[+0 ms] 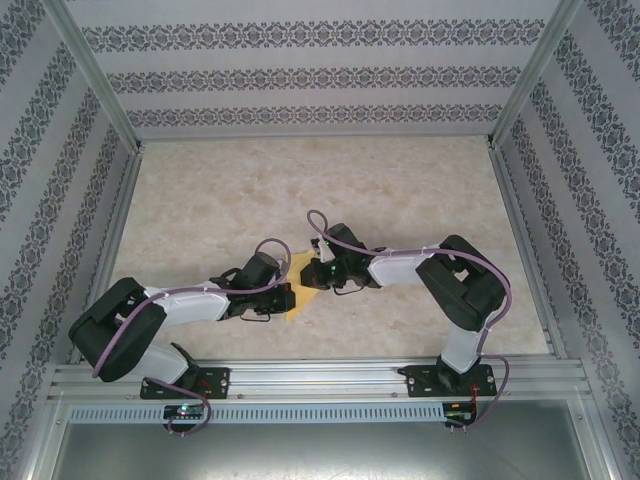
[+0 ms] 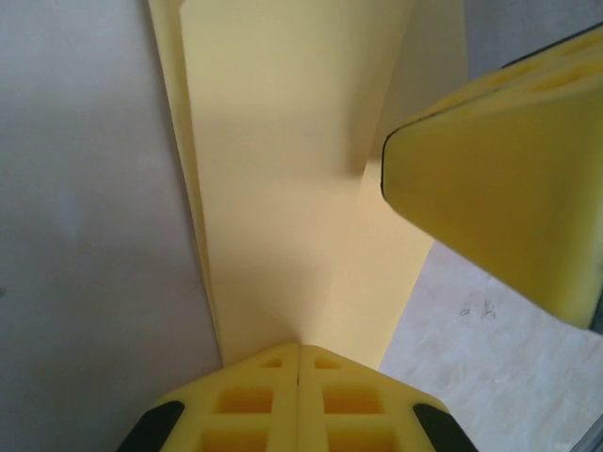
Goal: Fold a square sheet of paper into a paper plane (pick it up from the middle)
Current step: Fourth fold the wing at the center of the table.
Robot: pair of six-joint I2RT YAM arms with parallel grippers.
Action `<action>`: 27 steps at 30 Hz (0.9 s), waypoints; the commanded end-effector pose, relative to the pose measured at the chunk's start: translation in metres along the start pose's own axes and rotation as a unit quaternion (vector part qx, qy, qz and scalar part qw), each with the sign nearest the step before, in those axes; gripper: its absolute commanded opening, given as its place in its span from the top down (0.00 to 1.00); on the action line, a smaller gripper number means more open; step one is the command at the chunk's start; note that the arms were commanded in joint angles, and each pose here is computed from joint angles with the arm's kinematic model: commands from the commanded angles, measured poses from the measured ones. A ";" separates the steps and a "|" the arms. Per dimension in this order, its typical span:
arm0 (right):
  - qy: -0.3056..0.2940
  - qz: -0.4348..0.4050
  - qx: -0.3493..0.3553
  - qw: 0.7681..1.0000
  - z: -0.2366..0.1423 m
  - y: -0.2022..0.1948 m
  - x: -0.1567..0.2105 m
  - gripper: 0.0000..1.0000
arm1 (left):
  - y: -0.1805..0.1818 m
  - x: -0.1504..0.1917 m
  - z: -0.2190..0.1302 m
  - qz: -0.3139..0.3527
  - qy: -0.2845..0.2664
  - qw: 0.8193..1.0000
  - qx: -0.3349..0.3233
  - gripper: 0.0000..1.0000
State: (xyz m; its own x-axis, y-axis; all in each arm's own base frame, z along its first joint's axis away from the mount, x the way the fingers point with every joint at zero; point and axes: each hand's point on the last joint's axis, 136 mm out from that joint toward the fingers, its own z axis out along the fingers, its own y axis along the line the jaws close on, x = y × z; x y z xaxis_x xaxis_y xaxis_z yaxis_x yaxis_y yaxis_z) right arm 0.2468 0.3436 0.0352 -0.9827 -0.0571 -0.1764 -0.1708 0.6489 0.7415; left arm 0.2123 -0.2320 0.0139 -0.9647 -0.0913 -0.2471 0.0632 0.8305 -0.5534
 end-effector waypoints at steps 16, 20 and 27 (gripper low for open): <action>0.077 -0.025 0.040 0.996 0.028 -0.021 0.038 0.96 | 0.061 0.055 -0.001 -0.030 0.095 0.989 -0.111 0.97; 0.070 -0.024 0.084 0.994 0.022 -0.038 0.038 0.96 | 0.064 0.056 -0.001 -0.034 0.094 0.988 -0.114 0.97; 0.055 -0.014 0.140 0.989 0.018 -0.060 0.029 0.96 | 0.065 0.057 -0.001 -0.036 0.095 0.988 -0.115 0.97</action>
State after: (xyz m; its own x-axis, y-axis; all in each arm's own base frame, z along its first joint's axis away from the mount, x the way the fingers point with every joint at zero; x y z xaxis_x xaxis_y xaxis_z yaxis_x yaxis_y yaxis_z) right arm 0.2349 0.3542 0.0151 -0.9705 -0.1639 -0.1766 -0.2406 0.6950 0.6776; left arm 0.2108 -0.2314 0.0132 -0.9669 -0.0895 -0.2389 0.0590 0.8326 -0.5507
